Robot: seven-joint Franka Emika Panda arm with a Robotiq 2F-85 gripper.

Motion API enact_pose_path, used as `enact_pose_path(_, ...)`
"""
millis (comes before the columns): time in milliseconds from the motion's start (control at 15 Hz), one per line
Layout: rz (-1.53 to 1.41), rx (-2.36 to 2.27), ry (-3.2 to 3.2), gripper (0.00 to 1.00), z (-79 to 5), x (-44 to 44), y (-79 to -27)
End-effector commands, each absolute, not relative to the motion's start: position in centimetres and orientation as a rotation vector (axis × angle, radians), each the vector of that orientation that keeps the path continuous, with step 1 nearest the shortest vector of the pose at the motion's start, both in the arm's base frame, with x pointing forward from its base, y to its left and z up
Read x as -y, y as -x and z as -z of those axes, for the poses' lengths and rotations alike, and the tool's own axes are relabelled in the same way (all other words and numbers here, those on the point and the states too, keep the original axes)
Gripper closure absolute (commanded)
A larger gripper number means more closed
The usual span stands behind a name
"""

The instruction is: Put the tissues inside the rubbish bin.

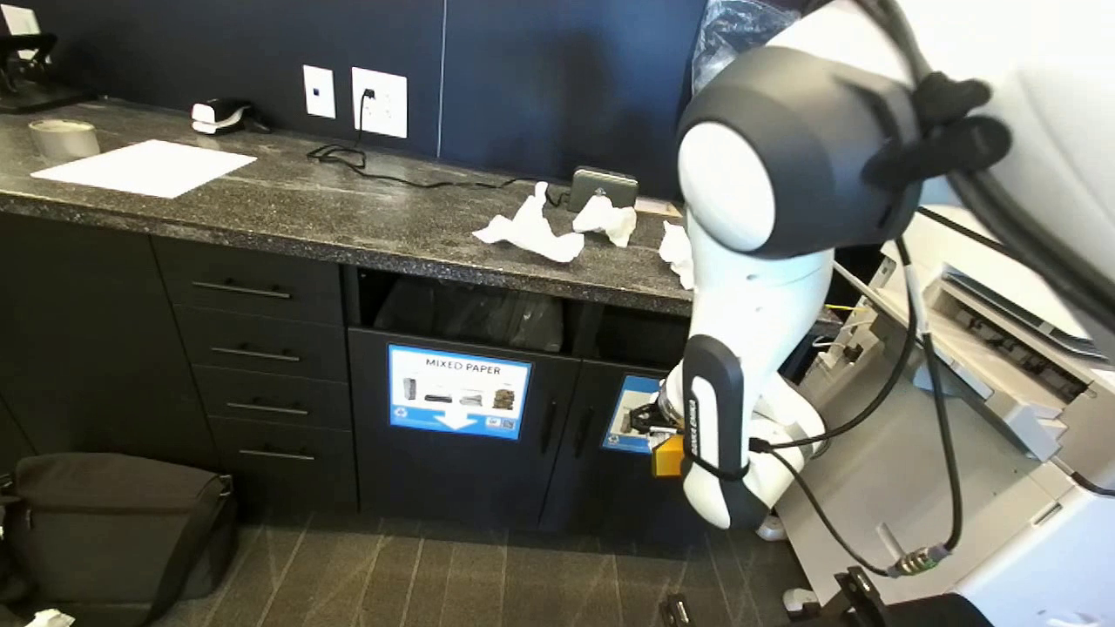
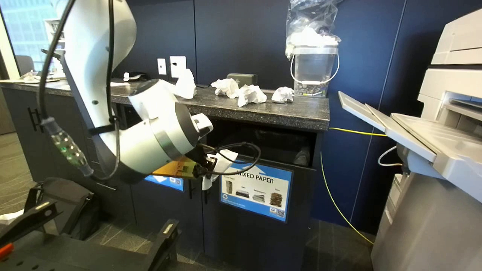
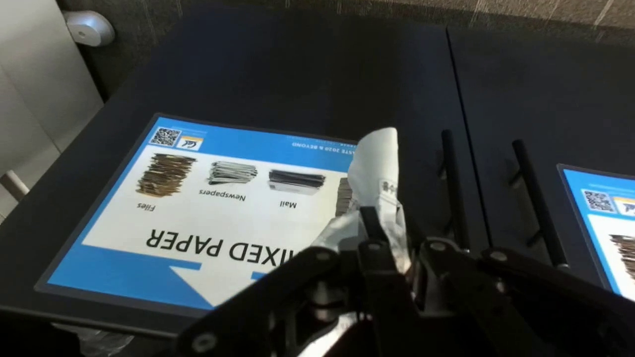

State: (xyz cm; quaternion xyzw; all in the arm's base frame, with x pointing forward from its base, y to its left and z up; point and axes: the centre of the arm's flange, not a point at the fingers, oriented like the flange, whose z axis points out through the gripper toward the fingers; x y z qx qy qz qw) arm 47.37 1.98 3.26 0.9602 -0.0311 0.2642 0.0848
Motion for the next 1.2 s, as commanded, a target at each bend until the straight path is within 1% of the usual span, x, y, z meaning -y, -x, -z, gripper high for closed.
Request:
enact_pose_path(0,-0.999,0.137,-2.788,0.95,0.8,-2.5,-49.1)
enact_pose_path(333,-1.285,0.207,-2.655,0.95,2.4,-2.1,-49.0)
enact_pose_path(733,-1.518,0.183,-2.484,0.95,2.7,-0.4,-48.5)
enact_pose_path(933,-1.600,0.104,-2.429,0.95,2.1,1.7,-49.3)
enact_pose_path(1133,-1.615,0.040,-2.407,0.95,0.5,4.8,-52.4)
